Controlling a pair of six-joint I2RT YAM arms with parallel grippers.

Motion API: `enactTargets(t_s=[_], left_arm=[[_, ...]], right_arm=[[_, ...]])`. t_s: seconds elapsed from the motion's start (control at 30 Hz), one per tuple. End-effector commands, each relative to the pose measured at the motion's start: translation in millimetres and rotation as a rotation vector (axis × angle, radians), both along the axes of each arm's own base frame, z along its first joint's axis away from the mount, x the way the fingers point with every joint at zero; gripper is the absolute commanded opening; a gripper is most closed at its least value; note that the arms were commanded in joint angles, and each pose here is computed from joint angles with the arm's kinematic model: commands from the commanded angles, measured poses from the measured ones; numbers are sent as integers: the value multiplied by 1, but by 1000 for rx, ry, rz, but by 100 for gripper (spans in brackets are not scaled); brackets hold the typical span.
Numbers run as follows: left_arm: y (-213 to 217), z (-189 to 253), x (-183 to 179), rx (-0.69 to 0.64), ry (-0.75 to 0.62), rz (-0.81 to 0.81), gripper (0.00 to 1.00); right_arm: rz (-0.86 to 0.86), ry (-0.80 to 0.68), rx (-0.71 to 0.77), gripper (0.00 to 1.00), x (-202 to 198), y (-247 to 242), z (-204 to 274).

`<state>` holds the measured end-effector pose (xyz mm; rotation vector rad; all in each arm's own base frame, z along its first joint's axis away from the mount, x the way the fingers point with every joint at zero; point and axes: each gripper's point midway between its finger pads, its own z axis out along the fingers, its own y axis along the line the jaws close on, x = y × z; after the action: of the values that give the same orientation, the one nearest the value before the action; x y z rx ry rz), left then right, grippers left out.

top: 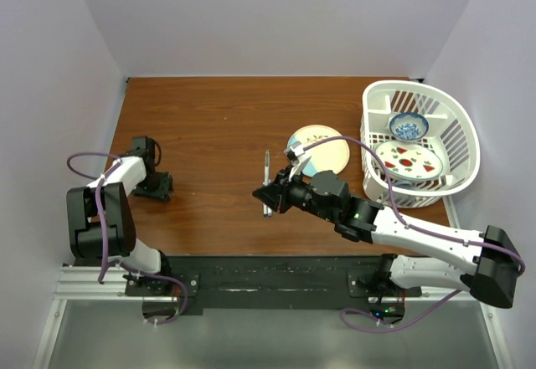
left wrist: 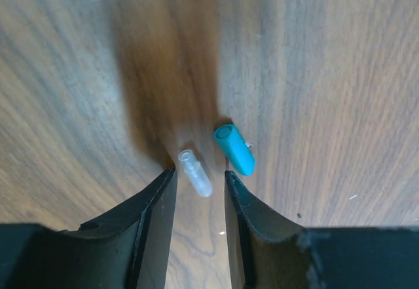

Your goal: Insert the pens into the pen caps

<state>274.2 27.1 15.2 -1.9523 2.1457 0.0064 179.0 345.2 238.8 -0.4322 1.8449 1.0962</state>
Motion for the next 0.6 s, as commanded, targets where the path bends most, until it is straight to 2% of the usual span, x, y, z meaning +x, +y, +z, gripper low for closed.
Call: enactTargets(t_s=[0.0, 0.23, 0.57], left_arm=[[9, -3, 9, 30, -2, -11, 38], [5, -17, -7, 11, 60, -9, 33], [-2, -26, -24, -20, 128, -37, 20]], right_arm=[[-36, -64, 41, 0, 10, 0, 27], [-42, -69, 38, 0, 11, -1, 27], [-44, -76, 52, 0, 10, -3, 34]])
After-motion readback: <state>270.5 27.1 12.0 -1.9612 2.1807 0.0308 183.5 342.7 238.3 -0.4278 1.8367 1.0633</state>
